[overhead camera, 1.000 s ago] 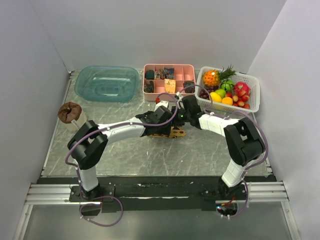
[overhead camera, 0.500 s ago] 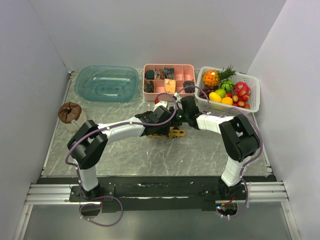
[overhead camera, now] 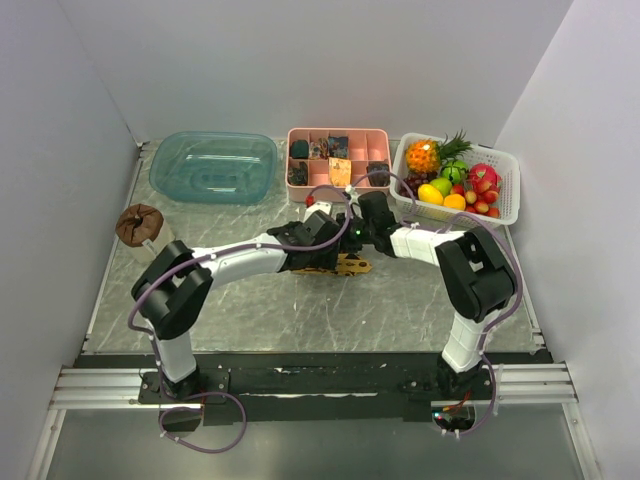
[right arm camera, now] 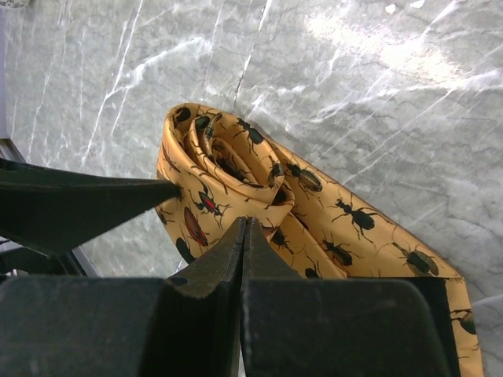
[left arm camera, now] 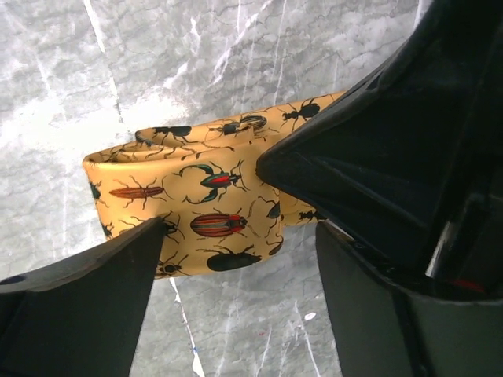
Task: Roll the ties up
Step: Roll the tie at the center of the board.
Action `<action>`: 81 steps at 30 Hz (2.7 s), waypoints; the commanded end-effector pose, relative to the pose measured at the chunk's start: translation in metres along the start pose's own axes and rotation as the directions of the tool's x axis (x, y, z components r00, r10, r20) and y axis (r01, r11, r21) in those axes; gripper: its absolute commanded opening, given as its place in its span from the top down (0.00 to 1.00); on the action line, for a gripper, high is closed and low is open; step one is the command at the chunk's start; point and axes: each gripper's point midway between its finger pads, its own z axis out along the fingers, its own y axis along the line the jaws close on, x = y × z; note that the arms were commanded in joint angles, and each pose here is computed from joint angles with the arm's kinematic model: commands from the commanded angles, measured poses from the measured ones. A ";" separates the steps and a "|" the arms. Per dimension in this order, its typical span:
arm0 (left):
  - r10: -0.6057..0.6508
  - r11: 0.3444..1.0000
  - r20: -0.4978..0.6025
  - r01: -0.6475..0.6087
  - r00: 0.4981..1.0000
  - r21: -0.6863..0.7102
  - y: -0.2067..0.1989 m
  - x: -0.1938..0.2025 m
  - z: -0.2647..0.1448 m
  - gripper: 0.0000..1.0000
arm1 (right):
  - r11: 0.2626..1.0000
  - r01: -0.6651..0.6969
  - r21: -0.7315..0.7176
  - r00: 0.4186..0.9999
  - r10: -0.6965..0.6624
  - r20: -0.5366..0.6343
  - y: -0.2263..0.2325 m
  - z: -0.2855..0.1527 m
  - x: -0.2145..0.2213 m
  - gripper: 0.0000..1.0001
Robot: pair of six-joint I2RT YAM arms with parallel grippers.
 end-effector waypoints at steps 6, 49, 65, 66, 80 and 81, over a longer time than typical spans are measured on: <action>-0.153 0.975 0.226 0.110 0.962 0.193 -0.016 -0.074 -0.064 0.05 | 0.997 0.041 -0.069 0.999 -0.042 -0.020 0.029 0.012 0.000 1.00; -0.489 0.724 -0.026 0.423 0.872 0.545 0.068 0.005 0.003 0.11 | 1.000 0.015 -0.001 1.000 -0.015 -0.028 0.017 0.032 0.001 1.00; -0.550 0.663 0.000 0.436 0.835 0.609 0.061 -0.013 -0.005 0.43 | 0.999 0.033 -0.008 0.999 -0.034 -0.030 0.025 0.036 0.004 1.00; -0.551 0.664 0.003 0.436 0.835 0.608 0.061 -0.014 -0.005 0.45 | 0.999 0.036 -0.009 0.999 -0.036 -0.032 0.027 0.037 0.005 1.00; -0.519 0.690 0.015 0.409 0.855 0.597 0.061 -0.018 -0.004 0.90 | 0.998 0.056 -0.027 0.998 -0.057 -0.033 0.041 0.041 0.005 1.00; -0.512 0.707 0.014 0.412 0.859 0.575 0.064 -0.019 -0.005 0.92 | 0.998 0.061 -0.031 0.998 -0.062 -0.030 0.044 0.042 0.003 1.00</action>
